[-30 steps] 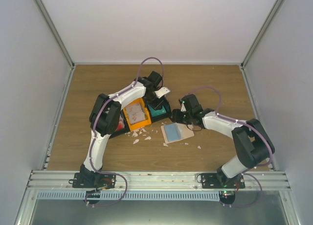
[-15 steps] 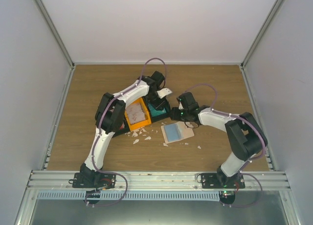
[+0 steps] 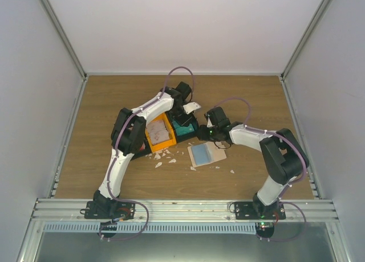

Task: Put the credit cards into the card holder
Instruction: Pick up the credit card from the storage box.

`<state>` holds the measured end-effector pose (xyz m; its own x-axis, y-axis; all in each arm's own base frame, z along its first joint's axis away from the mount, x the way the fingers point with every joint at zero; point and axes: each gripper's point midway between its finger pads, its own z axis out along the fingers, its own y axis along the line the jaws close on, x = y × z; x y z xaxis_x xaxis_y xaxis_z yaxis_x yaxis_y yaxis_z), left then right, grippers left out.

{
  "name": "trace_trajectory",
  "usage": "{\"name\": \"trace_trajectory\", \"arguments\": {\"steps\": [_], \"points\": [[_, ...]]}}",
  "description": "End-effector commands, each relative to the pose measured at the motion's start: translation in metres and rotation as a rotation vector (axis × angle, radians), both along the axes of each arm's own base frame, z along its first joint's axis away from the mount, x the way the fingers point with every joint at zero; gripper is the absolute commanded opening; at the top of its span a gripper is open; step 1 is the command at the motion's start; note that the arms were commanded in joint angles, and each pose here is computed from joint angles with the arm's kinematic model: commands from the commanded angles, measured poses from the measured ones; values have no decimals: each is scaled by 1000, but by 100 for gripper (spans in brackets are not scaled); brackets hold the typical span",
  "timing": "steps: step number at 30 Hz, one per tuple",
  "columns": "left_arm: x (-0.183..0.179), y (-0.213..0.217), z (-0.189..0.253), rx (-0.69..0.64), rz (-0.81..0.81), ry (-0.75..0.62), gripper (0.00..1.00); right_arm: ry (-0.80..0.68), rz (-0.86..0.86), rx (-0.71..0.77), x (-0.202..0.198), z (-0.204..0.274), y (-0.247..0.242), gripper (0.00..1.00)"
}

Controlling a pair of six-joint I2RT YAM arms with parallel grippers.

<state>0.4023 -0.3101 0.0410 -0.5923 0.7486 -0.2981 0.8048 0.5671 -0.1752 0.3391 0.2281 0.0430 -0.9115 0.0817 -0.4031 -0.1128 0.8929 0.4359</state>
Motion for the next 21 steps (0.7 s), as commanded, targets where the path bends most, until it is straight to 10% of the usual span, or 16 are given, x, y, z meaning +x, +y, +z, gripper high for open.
{"name": "trace_trajectory", "arguments": {"steps": [1, 21], "points": [[-18, -15, 14, -59, -47, 63, 12, -24, -8, -10, 14, -5, 2, 36], [-47, -19, 36, -75, -28, 95, 12, -19, -43, -16, 13, -7, -2, 36]]}}
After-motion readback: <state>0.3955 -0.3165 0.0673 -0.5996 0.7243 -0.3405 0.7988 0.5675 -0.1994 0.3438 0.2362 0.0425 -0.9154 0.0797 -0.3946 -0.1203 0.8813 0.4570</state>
